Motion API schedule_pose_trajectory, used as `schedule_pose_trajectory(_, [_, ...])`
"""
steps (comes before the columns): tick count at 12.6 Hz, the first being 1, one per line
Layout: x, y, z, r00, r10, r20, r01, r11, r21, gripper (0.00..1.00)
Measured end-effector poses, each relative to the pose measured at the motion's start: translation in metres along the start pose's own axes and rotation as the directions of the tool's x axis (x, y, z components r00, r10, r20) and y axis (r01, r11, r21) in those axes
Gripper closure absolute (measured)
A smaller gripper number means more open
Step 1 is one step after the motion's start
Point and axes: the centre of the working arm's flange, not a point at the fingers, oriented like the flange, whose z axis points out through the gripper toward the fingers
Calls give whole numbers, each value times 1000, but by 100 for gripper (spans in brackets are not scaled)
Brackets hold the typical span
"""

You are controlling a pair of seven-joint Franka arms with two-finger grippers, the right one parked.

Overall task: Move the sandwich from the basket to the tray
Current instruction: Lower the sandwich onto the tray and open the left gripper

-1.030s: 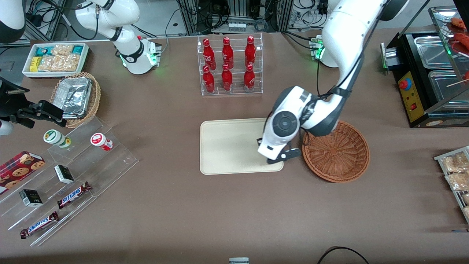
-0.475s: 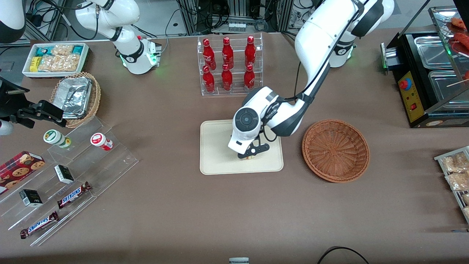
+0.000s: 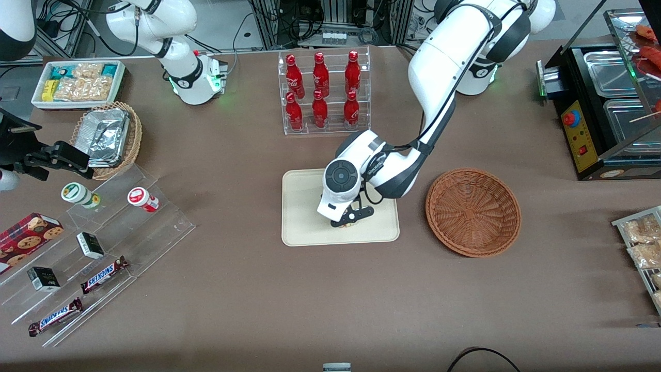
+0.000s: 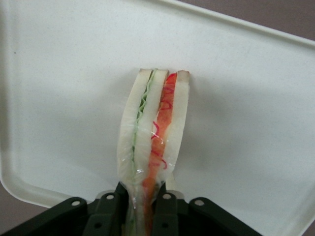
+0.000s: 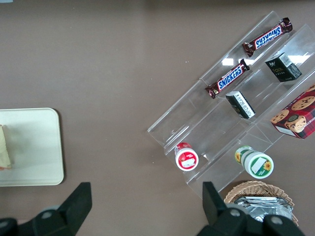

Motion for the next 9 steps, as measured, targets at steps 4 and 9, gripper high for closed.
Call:
schedule_pose_trajectory(4, [1,4,-12,1000,-17,-9,17,1000,-18,22])
schedule_pose_trajectory(9, [-11,-9,-107,1000,-6,-31,5,1000,-13,0])
